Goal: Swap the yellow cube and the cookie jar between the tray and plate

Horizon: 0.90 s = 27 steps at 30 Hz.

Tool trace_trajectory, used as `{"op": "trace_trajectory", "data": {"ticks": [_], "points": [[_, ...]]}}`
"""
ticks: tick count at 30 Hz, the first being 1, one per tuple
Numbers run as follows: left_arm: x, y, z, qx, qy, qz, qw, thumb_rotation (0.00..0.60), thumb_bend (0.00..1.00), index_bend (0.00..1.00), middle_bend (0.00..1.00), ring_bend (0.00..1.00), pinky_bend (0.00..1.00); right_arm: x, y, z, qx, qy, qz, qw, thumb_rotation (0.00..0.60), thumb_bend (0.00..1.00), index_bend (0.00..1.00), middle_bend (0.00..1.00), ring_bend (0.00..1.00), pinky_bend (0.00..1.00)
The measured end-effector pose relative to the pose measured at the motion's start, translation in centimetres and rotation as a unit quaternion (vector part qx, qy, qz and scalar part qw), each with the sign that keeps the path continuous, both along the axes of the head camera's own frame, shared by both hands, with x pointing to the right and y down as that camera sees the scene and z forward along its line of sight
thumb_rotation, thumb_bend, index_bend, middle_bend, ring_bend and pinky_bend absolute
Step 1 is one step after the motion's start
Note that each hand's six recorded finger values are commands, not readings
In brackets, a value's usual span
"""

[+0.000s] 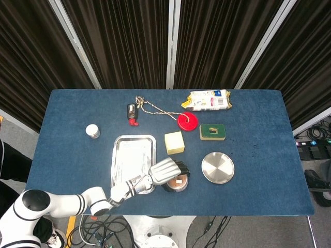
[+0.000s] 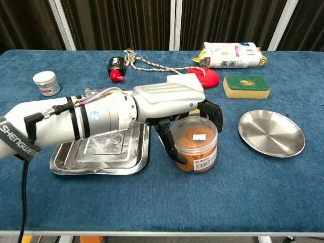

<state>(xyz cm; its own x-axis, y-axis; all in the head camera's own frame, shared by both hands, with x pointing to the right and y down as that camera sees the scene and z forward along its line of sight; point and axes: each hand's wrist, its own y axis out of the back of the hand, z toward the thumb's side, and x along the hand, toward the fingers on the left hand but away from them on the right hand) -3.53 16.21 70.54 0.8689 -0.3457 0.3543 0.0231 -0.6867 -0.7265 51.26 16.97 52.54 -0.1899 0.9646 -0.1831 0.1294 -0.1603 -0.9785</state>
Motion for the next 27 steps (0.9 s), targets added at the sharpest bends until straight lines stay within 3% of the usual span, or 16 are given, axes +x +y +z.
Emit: {"op": "trace_trajectory", "data": {"ticks": [6,18,23,27], "points": [[0.0,-0.1,-0.2,0.012,0.007,-0.003,0.9999,0.600,0.09,0.20,0.25,0.17,0.41,0.1,0.0,0.1,0.000,0.003,0.003,1.0000,0.600,0.00,0.00,0.00,0.00,0.00],[-2.0,-0.8,-1.2,0.035,0.011,-0.013,0.9992,0.600,0.09,0.19,0.22,0.13,0.34,-0.3,-0.2,0.0,0.002,0.002,-0.002,1.0000,0.600,0.00,0.00,0.00,0.00,0.00],[-4.3,-2.6,-2.6,0.058,-0.002,-0.032,0.9978,0.600,0.09,0.22,0.22,0.13,0.37,-0.6,-0.2,0.0,0.003,0.004,-0.005,1.0000,0.600,0.00,0.00,0.00,0.00,0.00],[-6.1,-5.4,-4.3,0.082,-0.011,-0.069,0.9942,0.600,0.09,0.22,0.23,0.13,0.37,-0.8,-0.2,0.0,0.003,0.005,-0.007,1.0000,0.600,0.00,0.00,0.00,0.00,0.00]]}}
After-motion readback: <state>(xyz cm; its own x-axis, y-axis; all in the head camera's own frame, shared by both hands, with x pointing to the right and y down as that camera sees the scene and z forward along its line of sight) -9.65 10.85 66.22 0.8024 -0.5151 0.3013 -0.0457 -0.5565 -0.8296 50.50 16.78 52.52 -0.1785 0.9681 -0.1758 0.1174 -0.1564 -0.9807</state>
